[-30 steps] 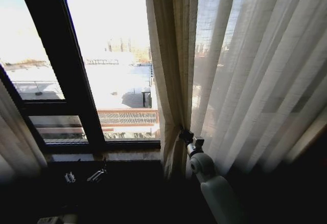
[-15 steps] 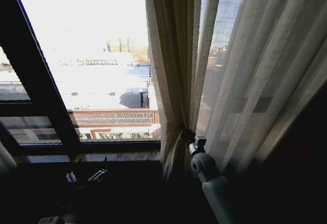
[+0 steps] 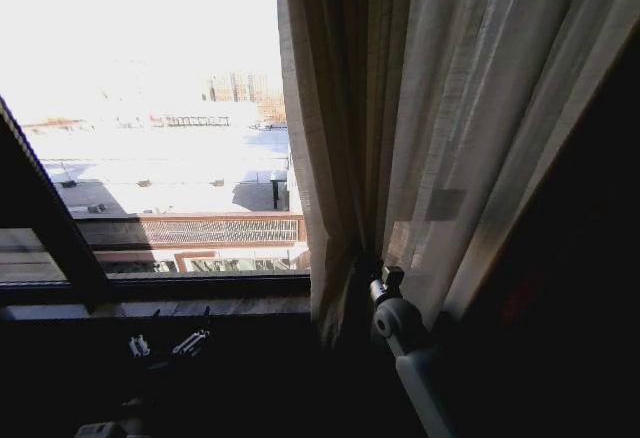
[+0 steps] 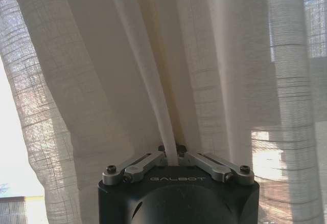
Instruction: Open the curtains by pulling them apart, changing their state from closed to fully open.
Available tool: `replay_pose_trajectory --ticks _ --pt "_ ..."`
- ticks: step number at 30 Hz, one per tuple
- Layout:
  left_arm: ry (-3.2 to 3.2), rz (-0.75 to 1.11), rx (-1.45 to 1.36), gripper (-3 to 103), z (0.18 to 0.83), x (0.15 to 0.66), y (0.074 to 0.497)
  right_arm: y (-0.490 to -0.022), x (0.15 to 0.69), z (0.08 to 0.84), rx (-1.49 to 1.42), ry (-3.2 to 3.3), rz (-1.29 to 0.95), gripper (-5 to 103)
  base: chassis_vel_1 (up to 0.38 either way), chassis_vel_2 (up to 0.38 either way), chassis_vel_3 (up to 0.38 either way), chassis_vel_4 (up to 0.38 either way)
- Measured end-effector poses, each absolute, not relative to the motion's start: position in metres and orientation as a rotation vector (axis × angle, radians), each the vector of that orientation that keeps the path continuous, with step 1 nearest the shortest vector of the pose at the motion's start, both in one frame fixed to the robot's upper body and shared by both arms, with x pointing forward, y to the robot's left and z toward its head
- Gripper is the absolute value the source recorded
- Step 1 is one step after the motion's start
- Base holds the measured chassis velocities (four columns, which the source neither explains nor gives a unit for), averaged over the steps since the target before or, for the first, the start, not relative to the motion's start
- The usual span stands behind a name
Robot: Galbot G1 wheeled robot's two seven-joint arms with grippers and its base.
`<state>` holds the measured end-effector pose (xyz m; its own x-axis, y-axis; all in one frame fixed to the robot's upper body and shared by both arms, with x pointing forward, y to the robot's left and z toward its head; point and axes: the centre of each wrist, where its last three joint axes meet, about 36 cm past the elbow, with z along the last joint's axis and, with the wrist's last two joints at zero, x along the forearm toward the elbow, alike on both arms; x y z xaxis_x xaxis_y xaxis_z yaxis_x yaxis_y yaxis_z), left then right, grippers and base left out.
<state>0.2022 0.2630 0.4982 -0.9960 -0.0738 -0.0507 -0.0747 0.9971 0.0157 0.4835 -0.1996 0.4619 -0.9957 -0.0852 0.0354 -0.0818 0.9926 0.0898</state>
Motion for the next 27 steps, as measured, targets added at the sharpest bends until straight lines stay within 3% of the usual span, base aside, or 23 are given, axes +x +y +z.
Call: replay_pose_trajectory --ticks 7,13,27 --pt "3.091 0.024 -0.117 100 0.497 0.203 0.263 -0.204 0.484 0.459 0.123 -3.1 -0.135 0 -0.281 -0.309 0.293 0.336" --pt "3.09 0.02 -0.115 100 0.497 0.203 0.263 -0.215 0.486 0.455 0.079 -3.092 -0.126 0 -0.099 -0.086 0.115 0.056" --pt "3.078 0.009 -0.122 100 0.497 0.203 0.263 -0.327 0.516 0.449 -0.413 -3.06 -0.04 0 0.015 0.018 -0.013 -0.01"
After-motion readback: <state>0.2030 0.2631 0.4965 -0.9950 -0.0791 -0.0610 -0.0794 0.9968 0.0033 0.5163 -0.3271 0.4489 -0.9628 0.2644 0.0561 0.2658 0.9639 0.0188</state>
